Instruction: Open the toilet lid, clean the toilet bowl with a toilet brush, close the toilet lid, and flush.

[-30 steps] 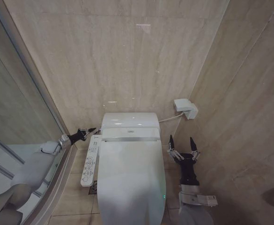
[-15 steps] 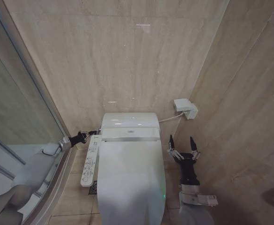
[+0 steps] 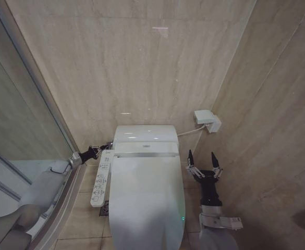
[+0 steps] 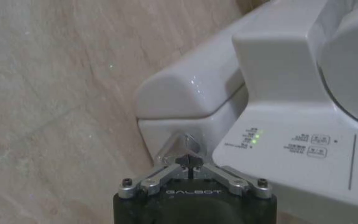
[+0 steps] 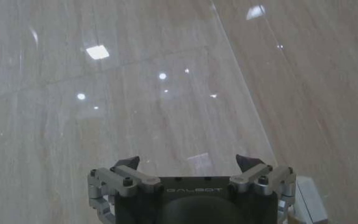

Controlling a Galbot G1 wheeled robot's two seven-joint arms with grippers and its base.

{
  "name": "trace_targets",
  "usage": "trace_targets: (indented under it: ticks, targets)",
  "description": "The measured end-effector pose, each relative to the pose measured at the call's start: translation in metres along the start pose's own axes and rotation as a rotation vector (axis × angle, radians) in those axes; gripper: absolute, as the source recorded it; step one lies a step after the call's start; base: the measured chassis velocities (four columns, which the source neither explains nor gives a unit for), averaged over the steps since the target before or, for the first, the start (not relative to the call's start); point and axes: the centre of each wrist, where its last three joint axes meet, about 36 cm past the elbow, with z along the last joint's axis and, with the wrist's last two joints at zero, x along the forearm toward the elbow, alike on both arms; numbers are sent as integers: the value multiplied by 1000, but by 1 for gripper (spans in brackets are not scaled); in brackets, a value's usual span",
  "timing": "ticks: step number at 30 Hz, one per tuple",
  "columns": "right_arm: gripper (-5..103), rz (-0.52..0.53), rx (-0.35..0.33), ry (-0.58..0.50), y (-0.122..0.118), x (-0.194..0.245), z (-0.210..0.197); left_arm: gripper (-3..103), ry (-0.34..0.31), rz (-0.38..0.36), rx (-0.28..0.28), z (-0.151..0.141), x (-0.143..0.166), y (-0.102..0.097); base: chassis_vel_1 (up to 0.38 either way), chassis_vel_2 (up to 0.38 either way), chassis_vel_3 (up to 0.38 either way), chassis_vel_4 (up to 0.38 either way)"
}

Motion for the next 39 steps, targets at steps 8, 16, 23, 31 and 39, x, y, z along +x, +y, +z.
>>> trace_targets:
  ticks: [8,16,23,31,39]
  targets:
    - [100,0,-1,-2,-3,-2,1,0,26,5,3,4,-3,-4,0,0,0,0]
    - [100,1,-3,3,-4,-3,4,0,25,-5,10,4,-8,-5,0,0,0,0]
    - [100,3,-7,3,-5,-4,5,0,25,-12,11,3,-12,-6,0,0,0,0]
    - [100,5,-9,-1,-6,-6,5,0,25,-13,13,3,-13,-6,0,0,0,0]
    - [100,7,-10,-1,-6,-5,5,0,27,-15,8,2,-10,-4,0,0,0,0]
